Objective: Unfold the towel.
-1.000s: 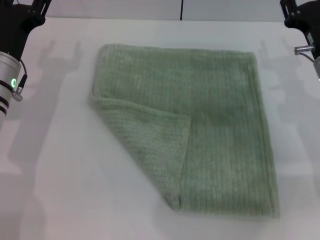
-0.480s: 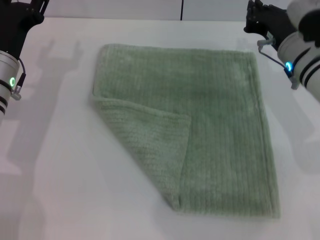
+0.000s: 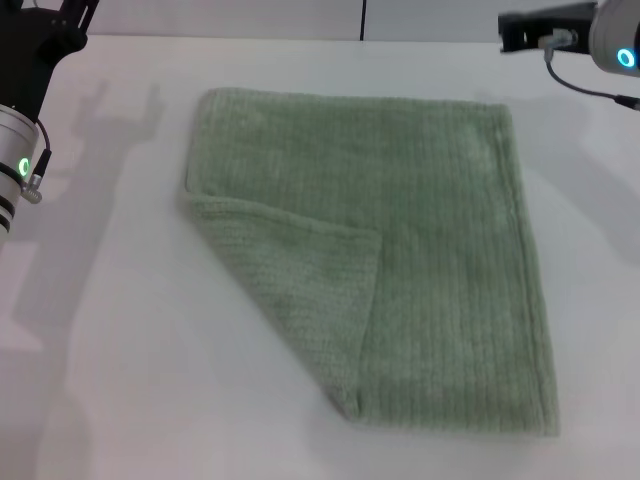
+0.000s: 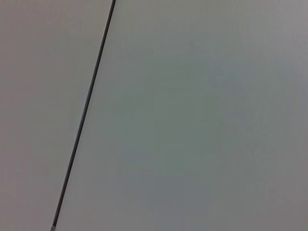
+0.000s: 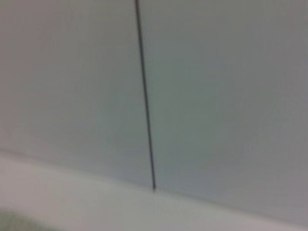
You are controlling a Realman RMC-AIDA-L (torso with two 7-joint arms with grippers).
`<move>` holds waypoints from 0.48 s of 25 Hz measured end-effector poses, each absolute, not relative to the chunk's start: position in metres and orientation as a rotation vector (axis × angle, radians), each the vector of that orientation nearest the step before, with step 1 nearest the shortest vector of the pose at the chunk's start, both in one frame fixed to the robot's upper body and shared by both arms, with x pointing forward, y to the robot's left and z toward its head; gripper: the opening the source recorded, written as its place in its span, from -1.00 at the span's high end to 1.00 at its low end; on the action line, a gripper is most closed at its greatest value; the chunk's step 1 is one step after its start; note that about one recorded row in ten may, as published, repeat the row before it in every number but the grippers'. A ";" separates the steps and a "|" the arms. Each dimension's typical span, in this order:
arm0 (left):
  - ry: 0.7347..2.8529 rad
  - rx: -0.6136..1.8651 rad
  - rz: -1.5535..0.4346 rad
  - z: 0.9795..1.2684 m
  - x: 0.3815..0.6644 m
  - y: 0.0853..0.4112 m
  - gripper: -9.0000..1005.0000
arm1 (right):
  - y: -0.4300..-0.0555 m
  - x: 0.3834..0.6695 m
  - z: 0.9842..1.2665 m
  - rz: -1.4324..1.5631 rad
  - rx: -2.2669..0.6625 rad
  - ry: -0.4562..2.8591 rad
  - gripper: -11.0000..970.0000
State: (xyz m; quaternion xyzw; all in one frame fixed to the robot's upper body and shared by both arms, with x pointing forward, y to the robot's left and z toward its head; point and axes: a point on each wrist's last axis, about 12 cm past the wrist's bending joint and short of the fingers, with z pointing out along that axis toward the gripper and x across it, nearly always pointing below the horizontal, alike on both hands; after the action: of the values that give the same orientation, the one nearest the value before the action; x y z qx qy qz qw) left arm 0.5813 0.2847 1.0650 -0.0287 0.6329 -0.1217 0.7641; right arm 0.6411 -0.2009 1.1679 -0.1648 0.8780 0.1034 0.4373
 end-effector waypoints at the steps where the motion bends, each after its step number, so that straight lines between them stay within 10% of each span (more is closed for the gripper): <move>1: 1.376 -0.062 -0.265 1.065 0.581 0.285 -0.48 | -0.201 0.641 1.168 0.257 -0.410 2.183 0.98; 12: 1.368 -0.066 -0.273 1.067 0.583 0.284 -0.48 | -0.203 0.660 1.170 0.292 -0.627 2.470 0.98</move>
State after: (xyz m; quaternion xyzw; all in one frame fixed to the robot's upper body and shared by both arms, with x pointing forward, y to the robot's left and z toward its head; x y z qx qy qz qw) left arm 0.5828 0.2841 1.0669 -0.0304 0.6296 -0.1255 0.7661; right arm 0.6603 -0.2025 1.1699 -0.2342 0.9233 0.1093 0.2841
